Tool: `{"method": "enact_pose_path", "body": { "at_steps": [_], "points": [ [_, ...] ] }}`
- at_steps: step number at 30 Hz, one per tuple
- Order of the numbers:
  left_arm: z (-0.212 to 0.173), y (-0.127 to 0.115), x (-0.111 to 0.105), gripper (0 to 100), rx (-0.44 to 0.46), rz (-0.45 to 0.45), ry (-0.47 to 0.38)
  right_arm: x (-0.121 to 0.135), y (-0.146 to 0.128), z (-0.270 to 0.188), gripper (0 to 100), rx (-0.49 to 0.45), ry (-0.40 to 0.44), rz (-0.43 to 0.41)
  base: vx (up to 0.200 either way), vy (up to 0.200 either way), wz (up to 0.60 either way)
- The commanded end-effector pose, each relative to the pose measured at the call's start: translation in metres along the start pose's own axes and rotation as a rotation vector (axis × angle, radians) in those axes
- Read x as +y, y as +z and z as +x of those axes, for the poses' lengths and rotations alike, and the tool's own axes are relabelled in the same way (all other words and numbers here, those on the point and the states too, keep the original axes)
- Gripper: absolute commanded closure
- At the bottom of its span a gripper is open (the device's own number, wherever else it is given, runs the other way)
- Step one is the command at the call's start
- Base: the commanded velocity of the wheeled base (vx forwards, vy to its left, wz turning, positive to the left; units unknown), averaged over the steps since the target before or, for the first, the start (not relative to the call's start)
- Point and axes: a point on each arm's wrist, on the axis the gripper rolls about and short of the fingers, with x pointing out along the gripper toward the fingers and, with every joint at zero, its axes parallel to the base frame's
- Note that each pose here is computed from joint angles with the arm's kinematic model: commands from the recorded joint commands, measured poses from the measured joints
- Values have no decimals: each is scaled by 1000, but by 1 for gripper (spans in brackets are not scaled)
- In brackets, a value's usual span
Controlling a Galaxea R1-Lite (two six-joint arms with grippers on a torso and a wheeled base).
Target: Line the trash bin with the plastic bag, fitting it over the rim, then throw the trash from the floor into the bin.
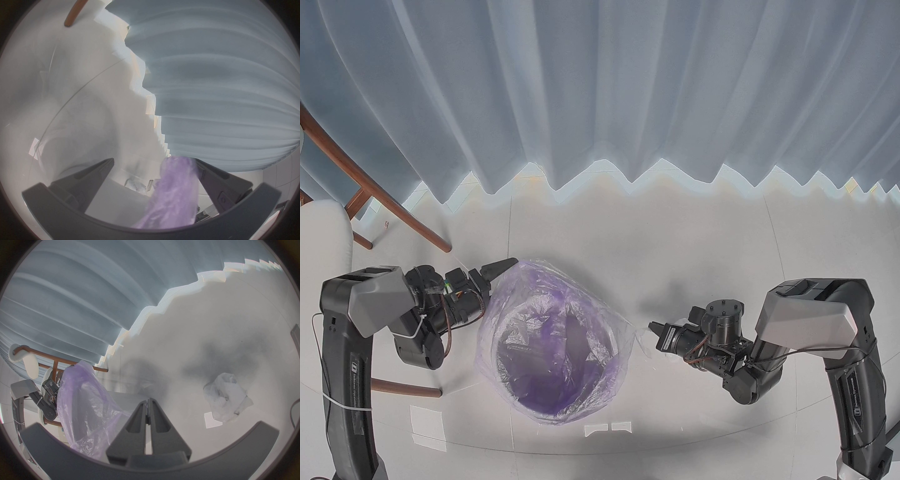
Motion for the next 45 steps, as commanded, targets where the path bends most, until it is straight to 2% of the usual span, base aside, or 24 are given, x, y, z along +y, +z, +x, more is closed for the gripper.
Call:
{"method": "enact_pose_path", "body": {
  "at_steps": [1, 4, 9, 11, 12, 14, 18, 19, 20, 22, 25, 28, 29, 30, 35, 40, 43, 45],
  "points": [
    [-20, 5, -54, 0, 5, 29, -41, 10, 6, -19, 100, -3, 10, 16, 0, 0, 0],
    [-22, 3, -58, 0, 27, 48, -50, 14, 9, -27, 100, -13, 17, 13, 0, 0, 0],
    [-27, 9, -62, 0, 7, 109, -51, 15, 6, -41, 100, -13, 19, 8, 0, 0, 0],
    [-33, 16, -80, 0, -18, 163, -75, 17, 3, -46, 100, -22, 27, -10, 0, 0, 0],
    [-33, 16, -80, 0, -18, 163, -75, 17, 3, -46, 100, -22, 27, -10, 0, 0, 0],
    [-54, 15, -132, 0, -35, 228, -131, 26, -4, -51, 100, -59, 36, -92, 0, 0, 0],
    [-81, 1, -197, 0, -55, 360, -222, 39, -7, -53, 100, -119, 56, -220, 0, 0, 0],
    [-85, -3, -205, 0, -54, 379, -235, 41, -8, -53, 100, -122, 59, -241, 0, 0, 0],
    [-93, -10, -223, 0, -54, 437, -269, 46, -9, -53, 100, -133, 58, -296, 0, 0, 0],
    [-103, -21, -240, 0, -35, 496, -308, 52, -8, -52, 100, -153, 55, -365, 0, 0, 0],
    [-117, -38, -261, 0, -12, 589, -368, 59, -3, -56, 100, -173, 66, -416, 0, 0, 0],
    [-126, -52, -274, 0, -13, 698, -410, 70, 11, -62, 100, -221, 100, -377, 0, 0, 0],
    [-126, -52, -274, 0, -13, 698, -410, 70, 11, -62, 100, -221, 100, -377, 0, 0, 0],
    [-130, -59, -279, 0, -23, 788, -430, 81, 25, -66, 100, -269, 137, -310, 0, 0, 0],
    [-132, -64, -276, 0, -46, 937, -426, 92, 28, -71, 100, -250, 214, -165, 0, 0, 0],
    [-143, -70, -286, 0, -64, 991, -452, 93, 28, -71, 100, -217, 259, -56, 0, 0, 0],
    [-149, -80, -295, 0, -51, 991, -488, 94, 28, -71, 100, -198, 279, 20, 0, 0, 0],
    [-155, -84, -302, 0, -51, 998, -507, 92, 25, -70, 100, -187, 279, 33, 0, 0, 0]
  ]
}}
